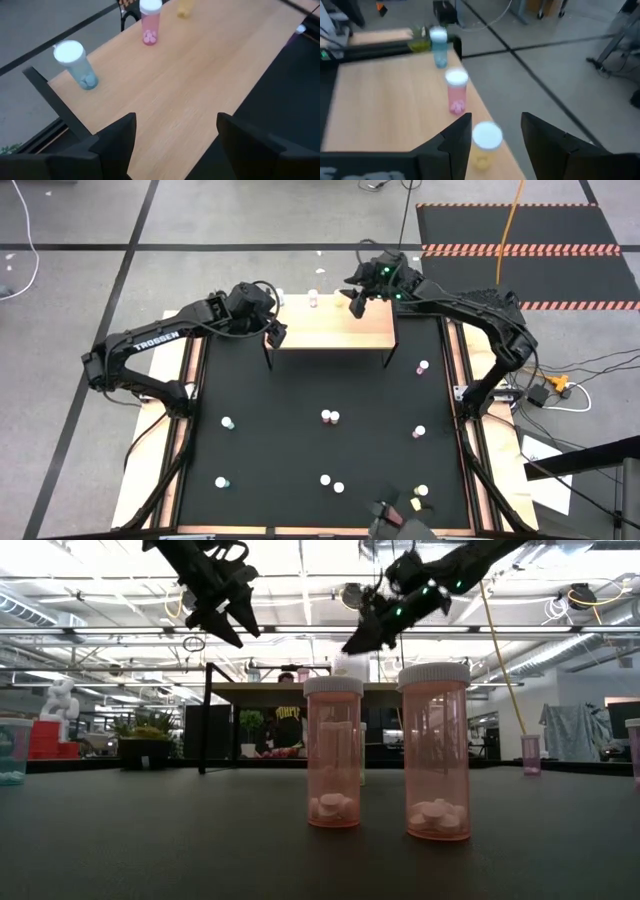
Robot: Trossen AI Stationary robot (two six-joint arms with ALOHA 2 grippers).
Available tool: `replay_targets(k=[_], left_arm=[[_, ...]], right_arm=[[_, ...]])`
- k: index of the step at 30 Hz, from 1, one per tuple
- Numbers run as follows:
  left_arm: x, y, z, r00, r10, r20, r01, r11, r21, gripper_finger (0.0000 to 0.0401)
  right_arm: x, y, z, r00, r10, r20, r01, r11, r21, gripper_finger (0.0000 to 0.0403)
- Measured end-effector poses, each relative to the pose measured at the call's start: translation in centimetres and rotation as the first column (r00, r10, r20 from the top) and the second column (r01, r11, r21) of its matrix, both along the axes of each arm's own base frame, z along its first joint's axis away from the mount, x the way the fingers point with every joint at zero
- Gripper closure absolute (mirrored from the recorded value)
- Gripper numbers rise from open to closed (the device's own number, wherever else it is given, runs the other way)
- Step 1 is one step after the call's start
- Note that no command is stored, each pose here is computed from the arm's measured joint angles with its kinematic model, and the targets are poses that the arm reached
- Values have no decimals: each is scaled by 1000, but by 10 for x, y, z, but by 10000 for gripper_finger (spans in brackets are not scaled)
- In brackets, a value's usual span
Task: Pick and place medicine bottles onto shelf by color
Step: Put the top left pink pill bottle on the shelf
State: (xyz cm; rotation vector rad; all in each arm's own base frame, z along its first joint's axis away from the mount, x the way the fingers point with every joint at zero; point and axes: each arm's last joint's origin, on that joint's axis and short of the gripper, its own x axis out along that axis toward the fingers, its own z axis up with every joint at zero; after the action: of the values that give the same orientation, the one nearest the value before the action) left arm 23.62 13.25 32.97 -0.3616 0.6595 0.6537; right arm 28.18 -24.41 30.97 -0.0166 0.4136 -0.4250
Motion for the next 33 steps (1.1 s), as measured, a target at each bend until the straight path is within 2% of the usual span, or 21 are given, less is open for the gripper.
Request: replay_targets(k=[5, 9, 14, 18, 22, 26, 29, 33], left_arm=[[-17, -9, 19, 998, -55, 25, 52, 995, 86, 128], [-31, -17, 39, 990, -123, 74, 104, 970, 219, 128], [-36, -26, 63, 929, -322, 184, 236, 897, 375, 128], [-41, -35, 77, 891, -395, 225, 257, 845, 469, 128], [-54, -45, 89, 867, -396, 304, 219, 849, 480, 128], [-74, -60, 98, 837, -428, 340, 238, 845, 479, 128], [-86, -72, 97, 829, -463, 313, 290, 835, 468, 128], [-93, -84, 88, 834, -493, 248, 377, 837, 396, 128]], right_arm=[[-20, 32, 39, 999, 17, 48, -17, 1000, 1, 236], [-27, 76, 61, 993, 116, 8, -116, 992, -44, 236], [-18, 133, 73, 991, 134, -17, -135, 987, -84, 236], [-2, 175, 74, 991, 132, 14, -131, 989, -71, 236], [13, 214, 69, 990, 137, 32, -135, 990, -43, 236], [28, 249, 64, 978, 175, 112, -181, 982, 51, 236], [43, 273, 55, 966, 199, 167, -221, 967, 124, 236], [63, 299, 34, 968, 156, 197, -205, 944, 259, 236]])
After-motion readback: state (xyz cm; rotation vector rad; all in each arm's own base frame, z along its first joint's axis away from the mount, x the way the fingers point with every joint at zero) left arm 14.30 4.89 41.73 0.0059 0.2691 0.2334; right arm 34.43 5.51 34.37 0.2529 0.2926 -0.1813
